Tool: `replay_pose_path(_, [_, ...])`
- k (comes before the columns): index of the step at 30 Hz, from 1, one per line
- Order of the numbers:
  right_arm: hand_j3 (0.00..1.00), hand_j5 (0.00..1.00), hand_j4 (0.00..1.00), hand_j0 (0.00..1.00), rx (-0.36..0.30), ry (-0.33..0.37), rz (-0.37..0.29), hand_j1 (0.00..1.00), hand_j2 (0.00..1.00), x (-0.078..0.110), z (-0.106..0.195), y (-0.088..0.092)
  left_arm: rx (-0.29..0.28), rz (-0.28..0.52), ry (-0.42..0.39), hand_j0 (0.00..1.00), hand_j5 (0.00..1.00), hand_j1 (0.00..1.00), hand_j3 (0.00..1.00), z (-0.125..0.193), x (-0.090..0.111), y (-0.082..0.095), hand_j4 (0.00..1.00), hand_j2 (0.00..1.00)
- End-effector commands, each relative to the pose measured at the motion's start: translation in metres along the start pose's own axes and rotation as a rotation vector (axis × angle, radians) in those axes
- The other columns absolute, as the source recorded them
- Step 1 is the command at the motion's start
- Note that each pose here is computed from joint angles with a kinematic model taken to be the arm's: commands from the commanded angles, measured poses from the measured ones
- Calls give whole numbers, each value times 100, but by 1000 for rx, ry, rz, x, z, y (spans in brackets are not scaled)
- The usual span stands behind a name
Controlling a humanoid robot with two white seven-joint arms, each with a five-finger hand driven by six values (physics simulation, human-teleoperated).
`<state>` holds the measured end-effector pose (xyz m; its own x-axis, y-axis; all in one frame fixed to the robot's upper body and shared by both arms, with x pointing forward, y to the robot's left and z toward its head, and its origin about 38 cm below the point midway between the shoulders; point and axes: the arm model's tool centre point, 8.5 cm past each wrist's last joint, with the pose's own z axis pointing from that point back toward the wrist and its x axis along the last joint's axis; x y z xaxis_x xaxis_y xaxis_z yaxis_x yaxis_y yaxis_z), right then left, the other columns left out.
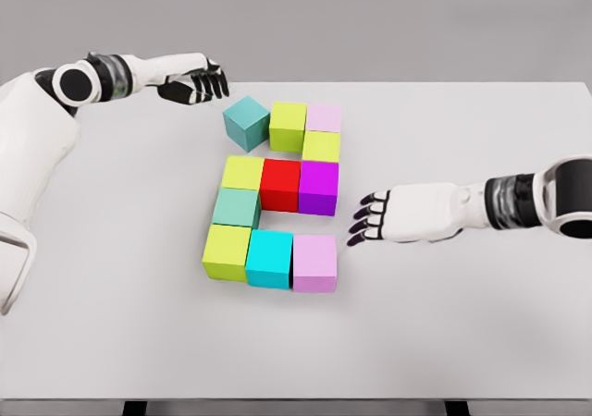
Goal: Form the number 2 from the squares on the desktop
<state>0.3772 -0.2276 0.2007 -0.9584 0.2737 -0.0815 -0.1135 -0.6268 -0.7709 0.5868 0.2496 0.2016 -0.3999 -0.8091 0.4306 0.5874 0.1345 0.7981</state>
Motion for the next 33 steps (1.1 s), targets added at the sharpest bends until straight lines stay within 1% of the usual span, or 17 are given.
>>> replay_pose_path(1, [100,100,100,100,-1,31,-19,100,100,-10,6,2,-5,-7,23,26,26,26,26,3,-5,0,26,26])
replay_pose_path(6, [100,100,100,100,-24,85,-56,100,100,-27,21,2,-38,-46,49,26,26,26,26,0,-6,-6,26,26])
replay_pose_path(7, [100,100,100,100,-59,109,-106,100,100,-39,31,2,-38,-45,51,26,26,26,26,0,-6,-6,26,26])
replay_pose_path(8, [100,100,100,100,-84,142,-136,100,100,-51,41,1,-37,-44,50,26,26,26,26,0,-6,-5,26,26])
replay_pose_path(9, [100,100,100,100,-89,158,-153,100,100,-56,45,3,-35,-44,54,26,26,26,26,1,-7,-4,26,26])
replay_pose_path(11, [100,100,100,100,-108,153,-180,100,100,-57,46,5,-43,-72,79,26,26,26,26,4,-10,-1,26,26])
replay_pose_path(13, [100,100,100,100,-124,177,-212,100,100,-65,49,9,-56,-91,104,26,26,26,26,4,-13,-2,26,26])
replay_pose_path(17, [100,100,100,100,-113,201,-239,100,100,-73,54,18,-102,-176,156,26,26,26,26,3,-15,-5,26,26])
replay_pose_path(20, [100,100,100,100,-119,206,-233,100,100,-75,56,14,-129,-223,174,26,26,26,26,1,-14,-6,26,26])
replay_pose_path(21, [100,100,100,100,-121,204,-234,100,100,-74,55,14,-128,-239,162,26,26,26,26,0,-9,-5,26,26])
replay_pose_path(23, [100,100,100,100,-157,225,-249,100,100,-77,64,13,-133,-293,146,26,26,26,26,-5,3,-3,26,26])
replay_pose_path(24, [100,100,100,100,-177,245,-269,100,100,-78,70,18,-126,-311,130,26,26,26,26,-7,9,-1,26,26])
replay_pose_path(25, [100,100,100,100,-233,288,-279,100,100,-84,86,15,-119,-323,117,27,27,27,27,-6,12,1,27,27])
replay_pose_path(26, [100,100,100,100,-290,303,-304,100,100,-83,88,17,-117,-341,96,27,27,27,27,-6,16,1,27,27])
replay_pose_path(28, [100,100,100,100,-304,315,-341,100,100,-84,88,27,-116,-350,84,27,27,27,27,-6,18,2,27,27])
replay_pose_path(30, [100,100,100,100,-318,318,-336,100,100,-86,89,23,-116,-359,75,27,27,27,27,-7,20,2,27,27])
replay_pose_path(33, [100,100,100,100,-332,299,-360,100,100,-84,86,26,-133,-368,73,27,27,27,27,-11,22,-4,27,27])
